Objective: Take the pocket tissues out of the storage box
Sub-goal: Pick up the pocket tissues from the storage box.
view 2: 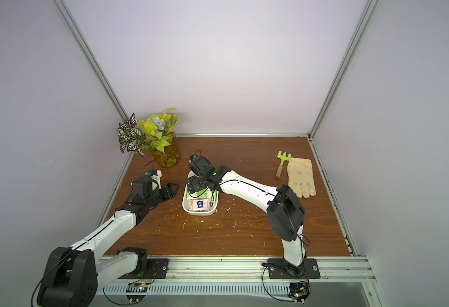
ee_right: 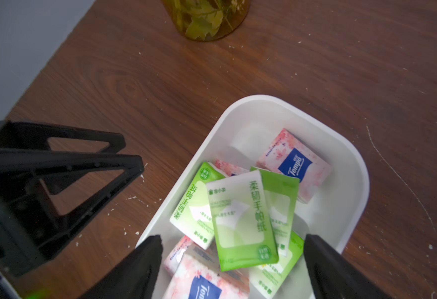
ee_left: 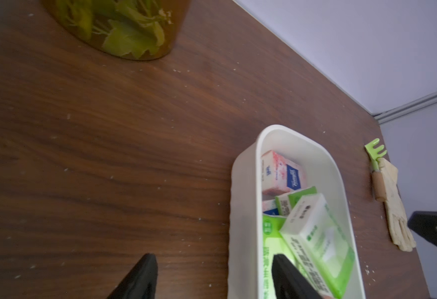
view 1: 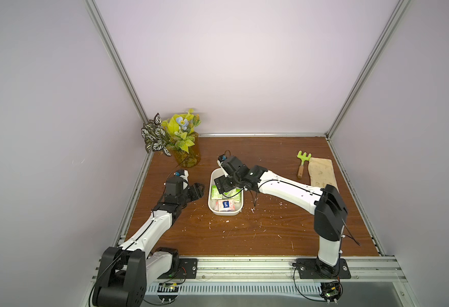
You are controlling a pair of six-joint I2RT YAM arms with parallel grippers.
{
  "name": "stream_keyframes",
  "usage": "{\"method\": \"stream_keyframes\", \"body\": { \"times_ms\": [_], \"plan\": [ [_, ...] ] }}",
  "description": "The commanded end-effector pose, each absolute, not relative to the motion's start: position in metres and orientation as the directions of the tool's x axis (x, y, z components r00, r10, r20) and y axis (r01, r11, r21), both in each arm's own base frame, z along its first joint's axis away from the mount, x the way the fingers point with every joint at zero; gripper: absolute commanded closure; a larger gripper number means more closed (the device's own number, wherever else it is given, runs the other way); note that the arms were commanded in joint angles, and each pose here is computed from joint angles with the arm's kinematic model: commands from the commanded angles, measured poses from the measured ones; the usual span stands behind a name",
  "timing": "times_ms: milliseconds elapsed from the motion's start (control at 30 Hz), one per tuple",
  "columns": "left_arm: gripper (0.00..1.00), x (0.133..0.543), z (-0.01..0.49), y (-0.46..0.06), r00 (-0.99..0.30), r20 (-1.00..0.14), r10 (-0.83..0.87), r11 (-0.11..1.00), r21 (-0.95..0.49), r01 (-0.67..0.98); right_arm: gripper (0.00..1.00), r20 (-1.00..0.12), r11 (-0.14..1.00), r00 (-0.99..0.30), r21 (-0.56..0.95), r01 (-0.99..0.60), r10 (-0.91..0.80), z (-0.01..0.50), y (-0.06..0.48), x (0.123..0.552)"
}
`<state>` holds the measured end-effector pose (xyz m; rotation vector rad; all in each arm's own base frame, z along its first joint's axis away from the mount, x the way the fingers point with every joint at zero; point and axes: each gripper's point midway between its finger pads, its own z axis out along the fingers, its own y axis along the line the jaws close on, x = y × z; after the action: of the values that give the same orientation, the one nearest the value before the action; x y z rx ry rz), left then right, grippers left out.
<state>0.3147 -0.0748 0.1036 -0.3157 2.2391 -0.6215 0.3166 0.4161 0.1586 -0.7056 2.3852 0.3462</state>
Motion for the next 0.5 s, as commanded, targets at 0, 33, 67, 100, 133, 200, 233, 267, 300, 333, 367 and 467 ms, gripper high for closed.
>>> {"method": "stream_keyframes", "body": {
  "times_ms": [0,33,67,100,133,200,233,267,300,333,367,467],
  "plan": [
    [0.32,0.315,0.106,-0.062,-0.626,-0.642,-0.442,0.850,-0.523,-0.063,0.08,-0.555,0.825,-0.666,-0.069,-0.561,-0.499,0.148,0.406,0.315],
    [0.32,0.314,0.106,-0.061,-0.625,-0.646,-0.438,0.853,-0.518,-0.063,0.08,-0.542,0.823,-0.668,-0.084,-0.561,-0.510,0.144,0.409,0.316],
    [0.31,0.313,0.105,-0.061,-0.627,-0.644,-0.437,0.854,-0.516,-0.065,0.09,-0.527,0.823,-0.673,-0.097,-0.559,-0.519,0.140,0.410,0.318],
    [0.31,0.313,0.104,-0.060,-0.630,-0.644,-0.434,0.856,-0.512,-0.066,0.11,-0.515,0.823,-0.677,-0.108,-0.557,-0.525,0.136,0.411,0.320],
    [0.31,0.313,0.104,-0.060,-0.630,-0.645,-0.432,0.858,-0.510,-0.065,0.11,-0.505,0.822,-0.680,-0.118,-0.556,-0.532,0.132,0.413,0.322],
    [0.31,0.313,0.103,-0.060,-0.633,-0.644,-0.430,0.859,-0.508,-0.066,0.12,-0.492,0.824,-0.684,-0.140,-0.549,-0.539,0.127,0.413,0.326],
    [0.31,0.313,0.103,-0.061,-0.635,-0.642,-0.430,0.858,-0.510,-0.065,0.13,-0.491,0.824,-0.683,-0.148,-0.547,-0.541,0.126,0.414,0.327],
    [0.31,0.312,0.102,-0.061,-0.636,-0.641,-0.429,0.858,-0.509,-0.065,0.12,-0.492,0.826,-0.683,-0.157,-0.541,-0.540,0.126,0.413,0.329],
    [0.31,0.312,0.103,-0.061,-0.638,-0.640,-0.428,0.858,-0.511,-0.063,0.13,-0.493,0.829,-0.682,-0.167,-0.534,-0.540,0.126,0.411,0.331],
    [0.31,0.312,0.103,-0.061,-0.638,-0.641,-0.428,0.858,-0.510,-0.063,0.12,-0.495,0.830,-0.681,-0.176,-0.530,-0.540,0.126,0.411,0.332],
    [0.31,0.313,0.103,-0.061,-0.638,-0.640,-0.428,0.858,-0.510,-0.063,0.12,-0.497,0.833,-0.682,-0.185,-0.521,-0.537,0.126,0.408,0.335],
    [0.31,0.312,0.102,-0.061,-0.641,-0.638,-0.427,0.858,-0.509,-0.064,0.13,-0.493,0.836,-0.684,-0.206,-0.509,-0.538,0.126,0.401,0.336]
  ]
}}
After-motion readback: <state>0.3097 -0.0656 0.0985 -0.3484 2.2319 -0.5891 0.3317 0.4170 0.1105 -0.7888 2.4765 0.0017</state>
